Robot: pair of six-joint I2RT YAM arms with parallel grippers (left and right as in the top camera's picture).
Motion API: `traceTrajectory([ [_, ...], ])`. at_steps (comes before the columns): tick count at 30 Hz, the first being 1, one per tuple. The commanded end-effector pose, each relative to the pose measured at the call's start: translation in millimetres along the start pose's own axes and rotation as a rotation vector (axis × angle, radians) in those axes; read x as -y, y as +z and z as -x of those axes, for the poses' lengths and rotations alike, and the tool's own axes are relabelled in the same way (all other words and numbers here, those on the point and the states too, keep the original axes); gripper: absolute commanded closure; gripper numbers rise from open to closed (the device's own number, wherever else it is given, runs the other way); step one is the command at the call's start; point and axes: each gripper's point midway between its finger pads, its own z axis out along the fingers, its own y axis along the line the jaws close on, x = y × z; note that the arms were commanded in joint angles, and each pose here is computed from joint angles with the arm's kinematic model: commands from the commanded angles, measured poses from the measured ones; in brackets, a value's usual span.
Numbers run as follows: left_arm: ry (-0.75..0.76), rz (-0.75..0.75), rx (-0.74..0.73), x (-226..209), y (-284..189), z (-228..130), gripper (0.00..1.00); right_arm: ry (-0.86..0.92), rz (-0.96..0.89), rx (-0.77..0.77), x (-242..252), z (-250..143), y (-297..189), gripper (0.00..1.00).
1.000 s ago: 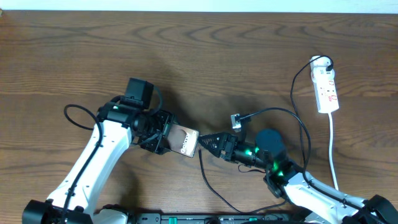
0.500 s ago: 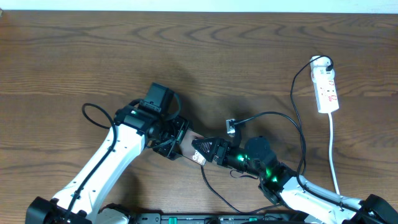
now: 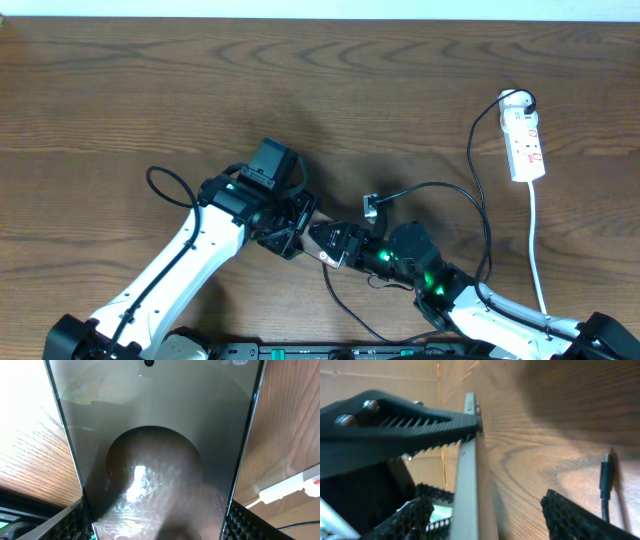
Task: Plug charger to phone and switch on socket
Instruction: 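Grip the phone's bottom end with the right gripper beside the left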
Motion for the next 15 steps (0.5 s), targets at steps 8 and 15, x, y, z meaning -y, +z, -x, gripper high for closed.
traceTrajectory([
  [8,0.036,-0.007,-0.001,1.3,-0.1,-11.4,0.93,0.002,-0.001,0.009,-4.1,1.5,2.5,0.33],
  [15,0.063,-0.017,-0.01,4.1,2.2,-19.3,0.93,-0.001,-0.007,0.002,-3.1,-2.7,3.7,0.41],
])
